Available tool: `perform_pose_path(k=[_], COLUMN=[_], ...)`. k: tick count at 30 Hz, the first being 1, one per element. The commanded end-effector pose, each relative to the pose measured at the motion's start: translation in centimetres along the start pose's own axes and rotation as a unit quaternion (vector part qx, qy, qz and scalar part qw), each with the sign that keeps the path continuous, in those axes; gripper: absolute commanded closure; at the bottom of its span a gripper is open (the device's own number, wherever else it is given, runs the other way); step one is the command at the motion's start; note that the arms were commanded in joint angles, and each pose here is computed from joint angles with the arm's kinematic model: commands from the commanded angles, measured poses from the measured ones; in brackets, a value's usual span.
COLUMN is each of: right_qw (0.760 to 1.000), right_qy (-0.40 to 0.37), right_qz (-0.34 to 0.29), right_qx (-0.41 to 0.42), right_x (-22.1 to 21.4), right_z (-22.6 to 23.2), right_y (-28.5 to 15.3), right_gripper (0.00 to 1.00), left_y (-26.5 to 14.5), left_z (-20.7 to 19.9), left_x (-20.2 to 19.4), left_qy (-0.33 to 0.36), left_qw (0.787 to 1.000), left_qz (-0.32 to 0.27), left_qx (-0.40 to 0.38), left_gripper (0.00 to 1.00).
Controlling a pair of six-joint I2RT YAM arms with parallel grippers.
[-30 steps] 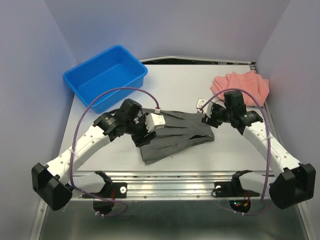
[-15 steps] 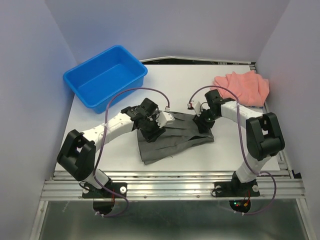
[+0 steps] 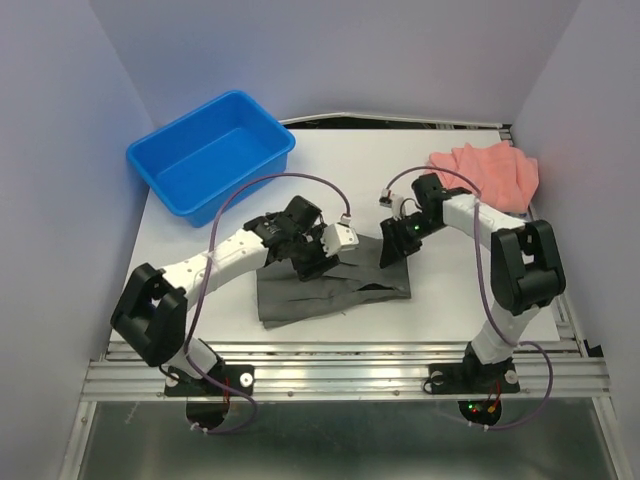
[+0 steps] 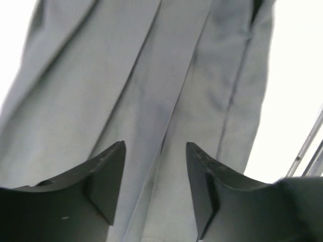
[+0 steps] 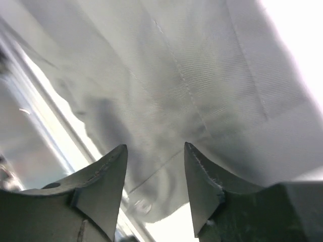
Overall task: Fold and stack the skirts
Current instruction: Fold the skirt
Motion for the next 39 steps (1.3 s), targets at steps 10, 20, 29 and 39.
perform_pose_path(k=[10,20,29,39], right_qw=[0.980,0.971,0.907,0.910], right_qy=[0.072,-0.099,-0.352,-0.347], right_qz=[-0.158,-0.146,-0.184,-0.209], right_qx=[-0.101,-0.163,-0.141,-0.094], right_x=[3.0,2.1,1.3,3.2], right_z=[-4.6,-8.6,-8.2,-7.9], right_y=[-9.0,-7.3,-5.9,-5.2], right_gripper=[0.47,0.42,0.33,0.32], left_y=[1.3,4.0,3.0,1.8], left_z=[-2.1,-3.7,-2.6,-1.2], left_x=[12.5,17.0,16.0,13.9], left_qy=[0.148,0.161,0.076,0.063], left_qw=[0.979,0.973,0.977,0.986], left_qz=[-0.135,-0.167,-0.182,-0.155], left_qx=[0.026,-0.023,-0.079,-0.016], left_gripper=[0.27,0.24,0.24,0.23])
Point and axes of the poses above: each gripper's point midway between its finger pads, its own y axis out along the fingers, its own z axis along the line the jaws close on, x = y × z, the point moved 5 cm from there along -y, back along the fingers, and after that the axes turned 9 degrees about y, right-handed, at the moved point
